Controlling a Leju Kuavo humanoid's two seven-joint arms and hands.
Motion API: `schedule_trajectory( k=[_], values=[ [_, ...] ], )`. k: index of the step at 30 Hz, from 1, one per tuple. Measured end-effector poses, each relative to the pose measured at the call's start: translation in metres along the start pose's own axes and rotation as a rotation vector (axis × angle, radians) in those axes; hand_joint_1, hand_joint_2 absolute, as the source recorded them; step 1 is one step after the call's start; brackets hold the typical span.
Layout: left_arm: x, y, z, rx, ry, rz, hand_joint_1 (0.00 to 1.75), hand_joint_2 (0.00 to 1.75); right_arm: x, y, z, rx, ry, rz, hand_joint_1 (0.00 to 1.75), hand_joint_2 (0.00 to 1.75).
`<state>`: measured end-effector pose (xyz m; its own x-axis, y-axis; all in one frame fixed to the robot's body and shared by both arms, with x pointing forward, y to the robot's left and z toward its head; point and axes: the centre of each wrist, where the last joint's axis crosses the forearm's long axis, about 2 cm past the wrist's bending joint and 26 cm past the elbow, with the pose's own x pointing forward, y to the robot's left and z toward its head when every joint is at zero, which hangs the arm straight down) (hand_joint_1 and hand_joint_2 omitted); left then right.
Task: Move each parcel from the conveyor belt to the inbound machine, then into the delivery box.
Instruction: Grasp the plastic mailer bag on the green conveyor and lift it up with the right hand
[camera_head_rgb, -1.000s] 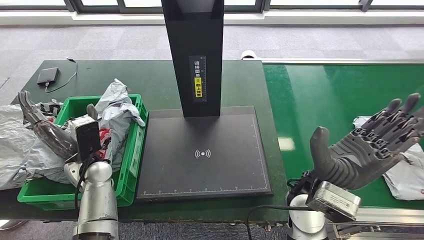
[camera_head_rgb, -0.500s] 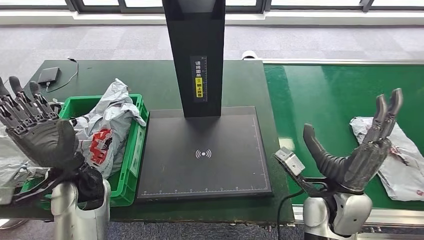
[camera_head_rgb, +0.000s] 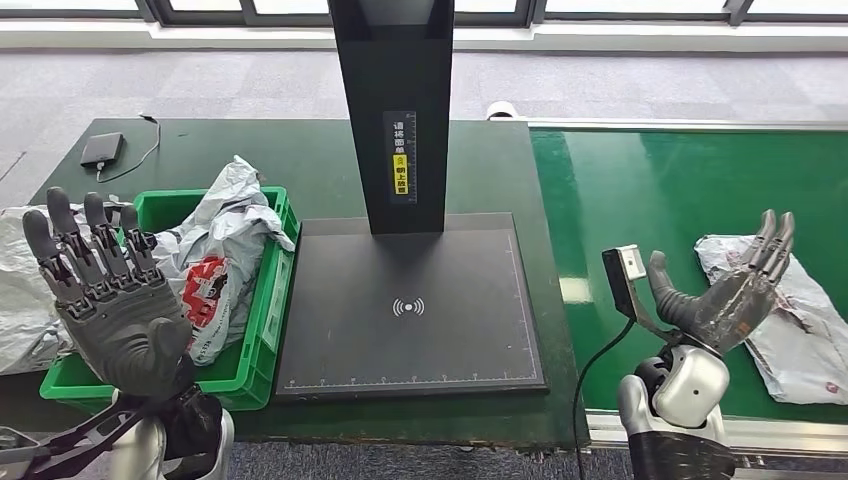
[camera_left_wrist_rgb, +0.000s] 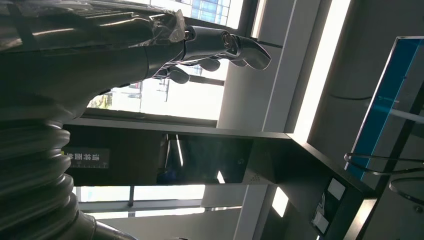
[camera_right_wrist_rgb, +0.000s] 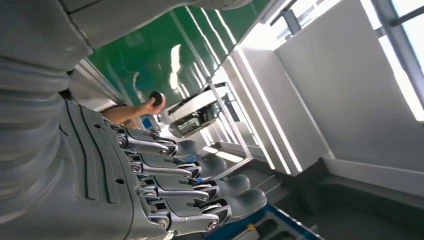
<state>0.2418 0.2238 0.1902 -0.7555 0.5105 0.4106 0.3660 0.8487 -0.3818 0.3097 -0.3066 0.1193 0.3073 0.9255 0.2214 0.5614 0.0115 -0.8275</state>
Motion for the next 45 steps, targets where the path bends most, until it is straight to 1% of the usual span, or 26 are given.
schedule_trajectory(
  k=[4, 8, 10, 13, 15, 18, 20, 24, 29, 33, 40, 45],
  values=[
    [-0.001, -0.002, 0.0, -0.005, 0.001, 0.007, 0.0, 1.75, -0.006, 0.005, -0.001, 0.017, -0.046, 0.032, 0.0, 1.75],
    [-0.002, -0.004, 0.0, -0.018, 0.011, -0.004, 0.0, 1.75, -0.008, 0.013, 0.0, 0.046, -0.011, 0.063, 0.0, 1.75],
    [-0.003, -0.006, 0.0, -0.025, 0.02, -0.014, 0.0, 1.75, -0.011, 0.021, 0.003, 0.077, -0.023, 0.087, 0.0, 1.75],
    [-0.004, -0.009, 0.002, -0.024, 0.03, -0.029, 0.0, 1.75, -0.024, 0.031, 0.003, 0.128, -0.072, 0.121, 0.0, 1.75],
    [-0.004, -0.01, 0.003, -0.019, 0.038, -0.049, 0.0, 1.75, -0.041, 0.039, -0.001, 0.171, -0.066, 0.146, 0.0, 1.75],
    [-0.004, -0.011, 0.005, -0.013, 0.048, -0.075, 0.0, 1.75, -0.068, 0.05, -0.005, 0.243, 0.025, 0.173, 0.0, 1.75],
    [-0.003, -0.011, 0.006, -0.014, 0.052, -0.092, 0.0, 1.75, -0.079, 0.057, -0.006, 0.291, 0.105, 0.181, 0.0, 1.75],
    [-0.002, -0.012, 0.007, -0.018, 0.059, -0.118, 0.0, 1.75, -0.09, 0.069, 0.001, 0.393, 0.24, 0.188, 0.0, 1.75],
    [-0.002, -0.012, 0.009, -0.014, 0.066, -0.125, 0.0, 1.75, -0.095, 0.078, 0.012, 0.524, 0.352, 0.19, 0.0, 1.75],
    [0.0, -0.012, 0.013, -0.009, 0.077, -0.127, 0.0, 1.75, -0.097, 0.081, 0.016, 0.567, 0.392, 0.185, 0.0, 1.75],
    [0.002, -0.012, 0.021, -0.003, 0.098, -0.138, 0.0, 1.75, -0.097, 0.082, 0.018, 0.595, 0.436, 0.185, 0.0, 1.75],
    [0.002, -0.012, 0.022, -0.003, 0.102, -0.144, 0.0, 1.75, -0.096, 0.083, 0.02, 0.618, 0.451, 0.191, 0.0, 1.75]
  ],
)
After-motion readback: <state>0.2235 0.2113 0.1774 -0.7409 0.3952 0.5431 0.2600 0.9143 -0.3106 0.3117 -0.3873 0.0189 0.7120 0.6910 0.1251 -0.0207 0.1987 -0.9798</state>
